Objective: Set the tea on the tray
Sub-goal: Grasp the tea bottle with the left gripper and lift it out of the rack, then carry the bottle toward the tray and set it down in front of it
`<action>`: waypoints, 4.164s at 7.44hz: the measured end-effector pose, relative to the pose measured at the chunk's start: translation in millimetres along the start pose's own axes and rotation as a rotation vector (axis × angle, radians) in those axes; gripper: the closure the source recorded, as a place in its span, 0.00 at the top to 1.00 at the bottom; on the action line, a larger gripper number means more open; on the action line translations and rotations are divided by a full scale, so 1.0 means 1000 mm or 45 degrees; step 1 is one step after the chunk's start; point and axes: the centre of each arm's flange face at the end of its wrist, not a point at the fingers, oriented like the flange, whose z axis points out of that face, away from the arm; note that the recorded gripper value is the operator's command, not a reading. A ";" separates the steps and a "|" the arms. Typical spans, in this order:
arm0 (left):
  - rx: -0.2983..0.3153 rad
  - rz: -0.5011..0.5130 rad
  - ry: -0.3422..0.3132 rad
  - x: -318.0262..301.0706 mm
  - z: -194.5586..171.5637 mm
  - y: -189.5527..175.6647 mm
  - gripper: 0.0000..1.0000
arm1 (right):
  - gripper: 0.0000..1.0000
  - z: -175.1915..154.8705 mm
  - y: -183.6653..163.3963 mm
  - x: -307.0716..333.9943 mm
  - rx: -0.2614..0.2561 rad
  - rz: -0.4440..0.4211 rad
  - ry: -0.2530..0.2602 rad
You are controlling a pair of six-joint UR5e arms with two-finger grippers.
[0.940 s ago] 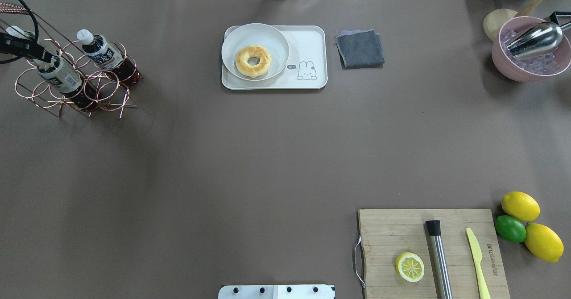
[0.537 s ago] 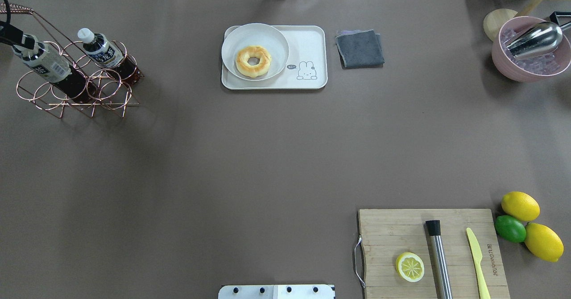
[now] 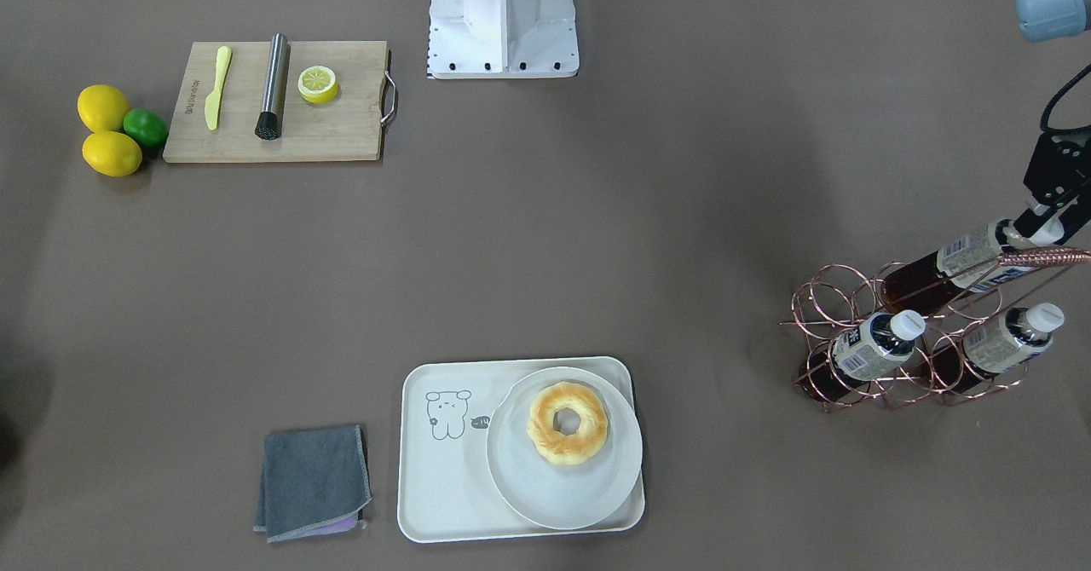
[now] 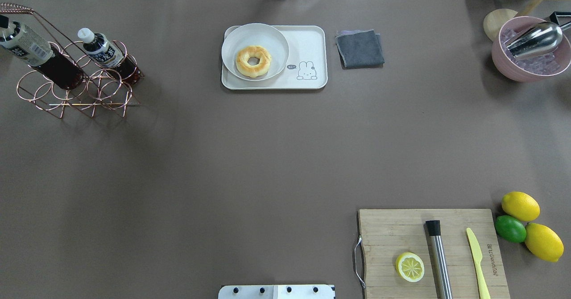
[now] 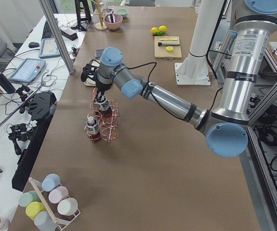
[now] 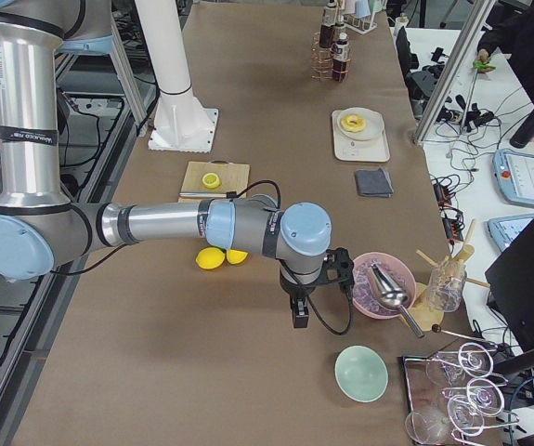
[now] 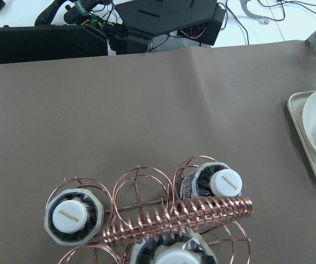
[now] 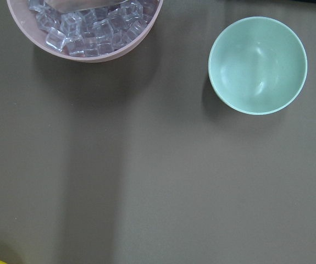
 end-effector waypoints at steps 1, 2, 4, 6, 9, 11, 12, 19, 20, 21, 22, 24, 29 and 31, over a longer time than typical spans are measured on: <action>0.016 -0.002 0.008 0.006 -0.017 -0.001 0.00 | 1.00 0.000 0.000 0.000 0.000 0.000 0.000; 0.031 0.001 0.017 0.012 -0.031 -0.001 0.00 | 1.00 0.000 0.000 0.000 0.000 0.000 0.000; 0.043 0.001 0.022 0.029 -0.054 0.003 0.00 | 1.00 0.001 0.001 0.001 -0.002 0.003 -0.001; 0.013 -0.004 0.021 0.067 -0.083 0.019 0.00 | 1.00 0.001 0.001 0.000 -0.002 0.002 -0.001; -0.042 -0.051 0.025 0.130 -0.087 0.047 0.00 | 1.00 0.001 0.001 0.000 -0.005 0.005 -0.002; -0.088 -0.084 0.028 0.184 -0.086 0.039 0.00 | 1.00 0.000 0.003 0.002 -0.007 0.012 -0.003; -0.112 -0.098 0.003 0.220 -0.094 0.030 0.00 | 1.00 0.000 0.003 0.003 -0.006 0.016 -0.003; -0.160 -0.162 -0.157 0.404 -0.033 0.023 0.00 | 1.00 0.001 0.002 0.006 -0.011 0.023 0.001; -0.167 -0.160 -0.180 0.424 -0.023 0.025 0.00 | 1.00 0.001 0.002 0.006 -0.011 0.023 0.002; -0.173 -0.165 -0.205 0.446 -0.008 0.027 0.00 | 1.00 0.001 0.002 0.006 -0.011 0.022 0.002; -0.177 -0.155 -0.225 0.470 0.008 0.034 0.00 | 1.00 0.001 0.002 0.006 -0.011 0.022 0.001; -0.182 -0.156 -0.204 0.507 0.036 0.049 0.00 | 1.00 0.001 0.003 0.006 -0.011 0.023 0.000; -0.105 -0.124 -0.174 0.554 0.108 0.090 0.00 | 1.00 0.000 0.008 0.011 -0.007 0.037 0.005; -0.098 -0.106 -0.181 0.552 0.130 0.108 0.00 | 1.00 -0.001 0.009 0.012 -0.005 0.041 0.004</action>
